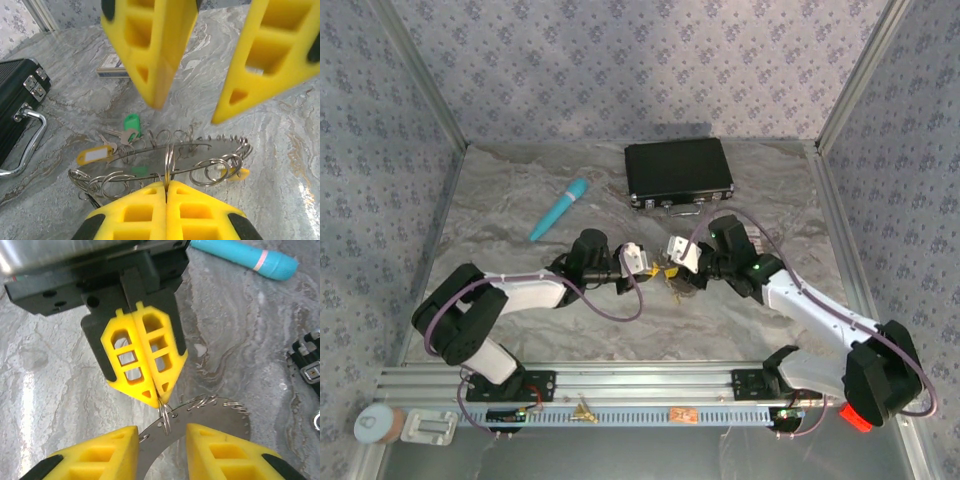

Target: Put the keys on the keyring

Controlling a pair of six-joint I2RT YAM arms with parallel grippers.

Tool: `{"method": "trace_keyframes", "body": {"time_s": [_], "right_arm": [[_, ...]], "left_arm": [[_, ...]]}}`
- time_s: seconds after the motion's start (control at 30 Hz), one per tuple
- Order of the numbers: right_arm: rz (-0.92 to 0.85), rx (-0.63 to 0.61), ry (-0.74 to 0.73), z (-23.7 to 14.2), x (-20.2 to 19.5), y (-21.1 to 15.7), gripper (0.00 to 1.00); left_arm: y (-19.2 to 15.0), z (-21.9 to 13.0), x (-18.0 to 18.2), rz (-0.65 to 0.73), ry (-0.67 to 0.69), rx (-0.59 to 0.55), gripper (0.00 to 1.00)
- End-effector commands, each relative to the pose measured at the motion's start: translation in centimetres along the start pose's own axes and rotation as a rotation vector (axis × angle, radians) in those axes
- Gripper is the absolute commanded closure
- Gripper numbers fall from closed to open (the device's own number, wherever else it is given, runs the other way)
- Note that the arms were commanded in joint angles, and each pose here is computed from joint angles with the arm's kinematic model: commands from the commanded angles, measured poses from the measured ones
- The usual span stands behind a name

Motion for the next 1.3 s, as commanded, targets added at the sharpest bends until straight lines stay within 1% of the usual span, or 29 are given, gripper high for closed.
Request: {"method": "trace_keyframes", "body": {"time_s": [0.0,0.13,0.33,0.4,0.47,0.67,0.77,0.9,1.07,1.17,1.27], "right_arm": [[-0.038,-0.002,0.032,0.4,0.4,0.0,0.70],[-0.034,0.018,0.048,1.1,0.6,-0.6,0.71],[-0.029,0.015,0.082,2.5,0.8,-0.6,0.70],[-0.019,0.023,0.070,2.7,0.6,-0.9,0.71],[0.006,-0.005,0.038,2.3,0.1,-1.1,0.71],[0.048,0.004,0.088,2.3,1.1,-1.7,0.64],[0.066,0.023,0.113,2.7,1.4,-2.2,0.63],[0.095,0.000,0.148,2.9,1.6,-2.0,0.63],[0.122,0.019,0.154,3.2,1.6,-2.3,0.61],[0.130,0.034,0.148,3.4,1.3,-2.4,0.62],[0.135,0.042,0.159,3.6,1.2,-2.4,0.66]], "left_arm": [[0.6,-0.8,-0.7,0.046,-0.044,-0.025,1.00],[0.3,-0.8,-0.8,0.043,-0.046,-0.026,1.00],[0.0,-0.4,-0.6,0.039,-0.033,-0.039,1.00],[-0.3,-0.2,-0.3,0.033,-0.018,-0.034,1.00],[-0.6,-0.2,-0.2,0.028,-0.012,-0.026,1.00],[-0.9,-0.1,-0.2,0.025,-0.004,-0.026,1.00],[-0.8,-0.1,-0.1,0.026,-0.001,-0.030,1.00],[-0.7,0.0,-0.1,0.024,-0.001,-0.031,1.00],[-0.4,0.1,0.1,0.024,0.000,-0.043,1.00],[-0.3,0.2,0.1,0.023,0.000,-0.048,1.00],[-0.2,0.1,0.1,0.021,0.000,-0.051,1.00]]}}
Point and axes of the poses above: each hand's point on the last joint's axis, 136 mm out from that joint toward the fingers, its own z axis out along the fingers, its own x axis along the line the jaws close on, y = z × x, the point moved 5 cm from there along -z, back along the fingers, and after that the axes turned 11 degrees about -z, right-handed, at the moved point
